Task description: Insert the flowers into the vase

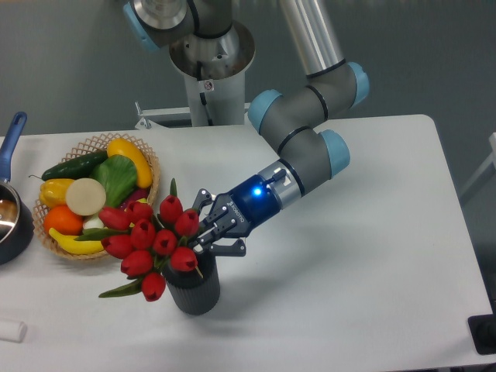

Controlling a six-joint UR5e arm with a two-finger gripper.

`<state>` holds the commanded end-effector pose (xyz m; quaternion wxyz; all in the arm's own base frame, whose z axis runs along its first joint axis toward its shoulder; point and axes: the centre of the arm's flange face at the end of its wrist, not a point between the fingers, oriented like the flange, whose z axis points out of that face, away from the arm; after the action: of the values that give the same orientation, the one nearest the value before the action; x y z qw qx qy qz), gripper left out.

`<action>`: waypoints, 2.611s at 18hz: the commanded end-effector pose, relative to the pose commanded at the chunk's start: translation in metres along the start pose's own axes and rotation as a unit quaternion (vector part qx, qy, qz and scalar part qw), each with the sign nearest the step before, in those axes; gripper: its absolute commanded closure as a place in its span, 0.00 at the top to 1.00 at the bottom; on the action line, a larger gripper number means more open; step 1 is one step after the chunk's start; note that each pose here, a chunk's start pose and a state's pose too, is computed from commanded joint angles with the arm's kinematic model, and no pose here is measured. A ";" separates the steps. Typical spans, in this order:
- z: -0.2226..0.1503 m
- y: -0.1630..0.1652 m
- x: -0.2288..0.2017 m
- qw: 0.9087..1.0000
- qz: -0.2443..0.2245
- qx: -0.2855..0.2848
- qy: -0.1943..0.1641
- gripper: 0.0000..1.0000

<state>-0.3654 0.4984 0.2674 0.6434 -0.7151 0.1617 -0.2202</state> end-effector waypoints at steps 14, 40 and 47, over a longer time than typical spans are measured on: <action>-0.001 0.012 -0.007 1.000 0.004 -0.018 -0.003 0.44; -0.161 -0.090 -0.003 0.960 0.103 -0.191 -0.176 1.00; -0.250 -0.175 -0.009 0.860 0.135 -0.391 -0.298 1.00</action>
<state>-0.5125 0.3116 0.4591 0.3515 -0.9106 0.1304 0.1739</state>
